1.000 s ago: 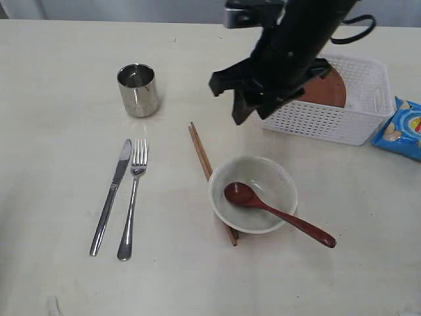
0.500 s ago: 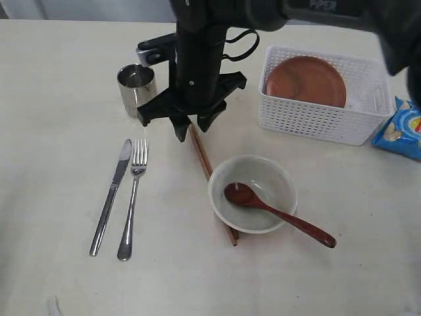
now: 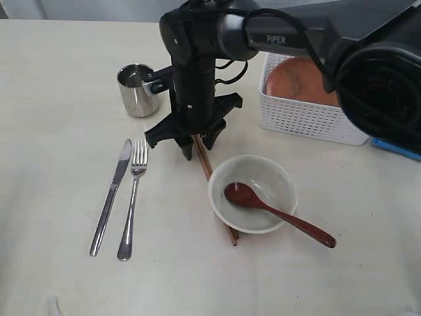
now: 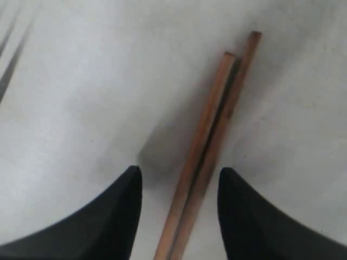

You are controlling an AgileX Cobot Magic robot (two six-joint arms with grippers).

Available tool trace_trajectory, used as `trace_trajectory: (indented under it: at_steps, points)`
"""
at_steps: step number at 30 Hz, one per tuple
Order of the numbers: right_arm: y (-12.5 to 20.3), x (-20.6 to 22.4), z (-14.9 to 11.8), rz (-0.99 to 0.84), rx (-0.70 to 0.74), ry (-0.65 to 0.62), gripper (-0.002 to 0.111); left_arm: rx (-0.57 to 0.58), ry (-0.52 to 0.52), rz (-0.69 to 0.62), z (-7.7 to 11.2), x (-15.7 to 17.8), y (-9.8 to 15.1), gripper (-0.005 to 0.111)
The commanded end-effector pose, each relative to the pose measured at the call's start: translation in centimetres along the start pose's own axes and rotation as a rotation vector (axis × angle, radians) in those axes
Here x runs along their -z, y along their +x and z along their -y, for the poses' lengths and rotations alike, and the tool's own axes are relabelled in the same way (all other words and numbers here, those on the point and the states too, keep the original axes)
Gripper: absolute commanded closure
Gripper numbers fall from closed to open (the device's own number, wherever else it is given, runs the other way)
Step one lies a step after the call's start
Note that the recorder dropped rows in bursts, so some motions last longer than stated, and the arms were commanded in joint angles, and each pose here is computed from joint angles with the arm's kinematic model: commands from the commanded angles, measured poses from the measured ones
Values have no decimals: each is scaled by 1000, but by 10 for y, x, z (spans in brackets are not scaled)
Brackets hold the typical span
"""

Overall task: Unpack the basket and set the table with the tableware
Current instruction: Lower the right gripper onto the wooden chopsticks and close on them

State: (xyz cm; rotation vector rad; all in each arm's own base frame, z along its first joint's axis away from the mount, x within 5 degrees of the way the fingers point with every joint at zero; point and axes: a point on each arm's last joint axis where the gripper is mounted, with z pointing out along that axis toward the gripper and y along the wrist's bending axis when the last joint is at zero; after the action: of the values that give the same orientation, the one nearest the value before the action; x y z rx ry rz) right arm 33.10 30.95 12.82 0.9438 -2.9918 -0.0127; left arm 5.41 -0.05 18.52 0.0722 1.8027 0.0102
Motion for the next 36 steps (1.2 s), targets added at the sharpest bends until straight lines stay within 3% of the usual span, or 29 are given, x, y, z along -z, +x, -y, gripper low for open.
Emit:
trace_trajectory:
  at_steps: [1,9,15,27,36]
  points:
    - [-1,-6,2,-18,1,12,65,12,2,0,0,0,1,107]
    - [1,-23,3,-71,8,19,68,12,2,0,0,0,1,107]
    - [1,-22,3,-69,35,18,108,12,2,0,0,0,1,107]
    - [-6,-17,1,-14,24,2,109,12,2,0,0,0,1,107]
    - [-17,32,5,73,38,-6,109,12,2,0,0,0,1,107]
